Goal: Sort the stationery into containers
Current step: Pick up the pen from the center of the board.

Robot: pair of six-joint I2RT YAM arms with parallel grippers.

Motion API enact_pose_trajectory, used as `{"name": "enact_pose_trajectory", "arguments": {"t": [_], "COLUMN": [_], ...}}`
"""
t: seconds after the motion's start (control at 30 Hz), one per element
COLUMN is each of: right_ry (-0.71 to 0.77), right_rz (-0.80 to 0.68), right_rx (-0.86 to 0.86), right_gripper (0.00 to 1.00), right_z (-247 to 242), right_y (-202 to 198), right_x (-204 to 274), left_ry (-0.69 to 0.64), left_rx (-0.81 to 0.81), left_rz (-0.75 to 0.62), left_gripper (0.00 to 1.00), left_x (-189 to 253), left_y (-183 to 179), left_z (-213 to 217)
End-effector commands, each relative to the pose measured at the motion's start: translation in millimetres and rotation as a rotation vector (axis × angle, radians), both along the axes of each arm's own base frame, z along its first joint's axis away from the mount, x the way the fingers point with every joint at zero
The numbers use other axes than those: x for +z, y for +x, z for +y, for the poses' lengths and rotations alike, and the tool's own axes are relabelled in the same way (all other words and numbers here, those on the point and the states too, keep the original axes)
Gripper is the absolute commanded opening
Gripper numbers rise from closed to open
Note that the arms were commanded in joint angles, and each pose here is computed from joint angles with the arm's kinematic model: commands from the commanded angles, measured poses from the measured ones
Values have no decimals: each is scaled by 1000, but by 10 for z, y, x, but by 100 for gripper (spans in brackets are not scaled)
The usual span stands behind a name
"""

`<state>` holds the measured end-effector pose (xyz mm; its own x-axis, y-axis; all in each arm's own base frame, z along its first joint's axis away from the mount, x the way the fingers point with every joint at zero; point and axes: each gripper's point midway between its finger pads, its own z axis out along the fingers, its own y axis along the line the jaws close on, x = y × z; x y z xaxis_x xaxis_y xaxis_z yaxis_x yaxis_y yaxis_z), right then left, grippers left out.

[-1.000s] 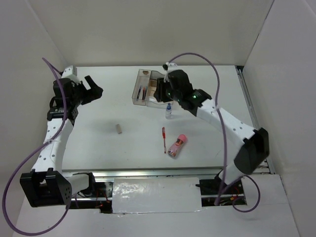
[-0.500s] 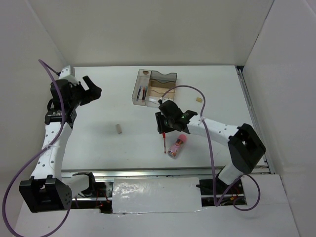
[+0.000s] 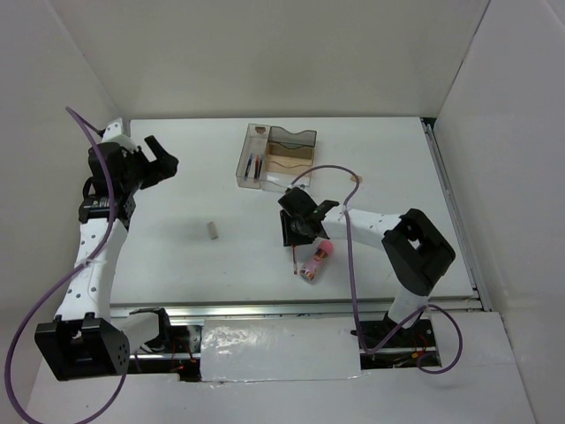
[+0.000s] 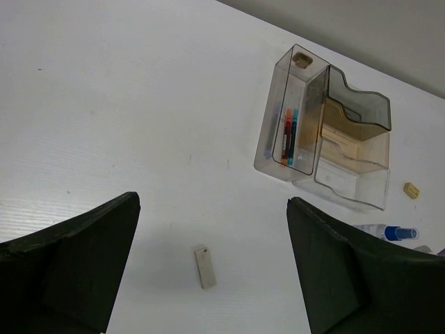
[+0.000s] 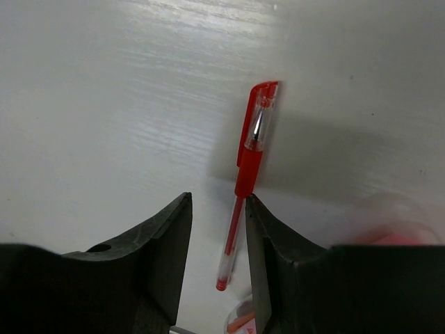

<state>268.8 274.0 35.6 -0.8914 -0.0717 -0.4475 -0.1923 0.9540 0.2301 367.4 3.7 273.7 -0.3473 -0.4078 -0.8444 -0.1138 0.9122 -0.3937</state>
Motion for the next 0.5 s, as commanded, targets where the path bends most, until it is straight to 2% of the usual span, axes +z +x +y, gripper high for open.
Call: {"name": "enact_pose_trajectory", "arguments": {"t": [0.0, 0.27, 0.3, 0.47], "right_ry": [-20, -79, -80, -55], "right_rz": [42, 68, 76, 55], "right_rx": [-31, -42, -43, -10], "right_gripper": [44, 40, 37, 7], "right_z": [-57, -114, -119, -14], "right_y": [-94, -95, -104, -86], "right_x": [-165, -334, -354, -243], "left_ry": [-2, -17, -16, -27], "left_rx": [13, 15, 16, 11], "left_rz": [-22, -14, -12, -8], "left_gripper": [99, 99, 99, 99], "left_x": [-7, -42, -49, -112], "left_y": [60, 123, 129, 146], "left_z": [57, 113, 124, 132]}}
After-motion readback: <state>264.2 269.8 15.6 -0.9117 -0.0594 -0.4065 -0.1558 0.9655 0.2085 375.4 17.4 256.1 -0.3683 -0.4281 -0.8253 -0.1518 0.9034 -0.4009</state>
